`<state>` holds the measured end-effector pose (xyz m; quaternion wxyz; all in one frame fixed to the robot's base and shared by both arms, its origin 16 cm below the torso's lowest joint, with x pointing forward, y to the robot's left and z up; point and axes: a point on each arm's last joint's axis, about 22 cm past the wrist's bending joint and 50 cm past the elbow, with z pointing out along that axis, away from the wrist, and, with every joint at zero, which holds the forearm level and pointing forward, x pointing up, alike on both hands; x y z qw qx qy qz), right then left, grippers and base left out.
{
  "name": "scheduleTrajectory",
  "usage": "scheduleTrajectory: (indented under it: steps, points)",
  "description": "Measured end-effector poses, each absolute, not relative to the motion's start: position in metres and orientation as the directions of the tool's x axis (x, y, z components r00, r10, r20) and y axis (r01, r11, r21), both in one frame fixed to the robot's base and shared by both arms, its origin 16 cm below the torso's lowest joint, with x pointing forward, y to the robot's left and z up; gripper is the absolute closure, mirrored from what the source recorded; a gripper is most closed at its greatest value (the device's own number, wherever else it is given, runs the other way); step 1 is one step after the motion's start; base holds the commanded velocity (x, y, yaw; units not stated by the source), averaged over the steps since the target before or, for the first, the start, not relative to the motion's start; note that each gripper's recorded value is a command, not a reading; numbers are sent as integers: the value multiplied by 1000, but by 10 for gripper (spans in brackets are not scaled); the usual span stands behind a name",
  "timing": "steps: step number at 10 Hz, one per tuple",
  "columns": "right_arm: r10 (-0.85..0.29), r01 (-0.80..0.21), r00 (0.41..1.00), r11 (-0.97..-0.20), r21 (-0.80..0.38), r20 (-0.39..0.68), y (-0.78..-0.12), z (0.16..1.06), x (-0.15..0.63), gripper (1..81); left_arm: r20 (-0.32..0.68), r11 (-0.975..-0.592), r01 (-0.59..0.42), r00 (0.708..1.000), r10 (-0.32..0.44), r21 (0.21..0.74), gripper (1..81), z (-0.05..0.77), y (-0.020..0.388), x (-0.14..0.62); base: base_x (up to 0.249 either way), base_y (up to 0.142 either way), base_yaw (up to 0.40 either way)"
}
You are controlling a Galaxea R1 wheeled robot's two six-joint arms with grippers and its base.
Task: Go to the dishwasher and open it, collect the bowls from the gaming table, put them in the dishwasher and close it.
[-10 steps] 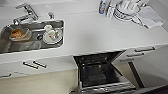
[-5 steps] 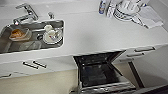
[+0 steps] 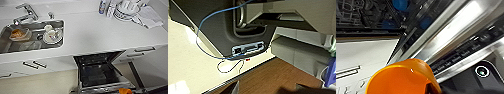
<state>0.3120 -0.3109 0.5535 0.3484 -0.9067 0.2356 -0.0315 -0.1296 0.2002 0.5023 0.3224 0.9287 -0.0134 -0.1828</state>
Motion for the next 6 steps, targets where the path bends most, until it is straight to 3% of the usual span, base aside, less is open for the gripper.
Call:
scheduleTrajectory:
  steps: [2, 6]
  points:
    - [-467, -370, 883, -627, -686, -49, -311, 575, 369, 811, -353, -769, 129, 926, -133, 626, 10, 518, 178, -157, 0, 0, 0]
    - [-468, -327, 883, -592, -737, -16, -283, 590, 428, 811, -355, -795, 109, 924, -140, 596, 10, 504, 188, -164, 0, 0, 0]
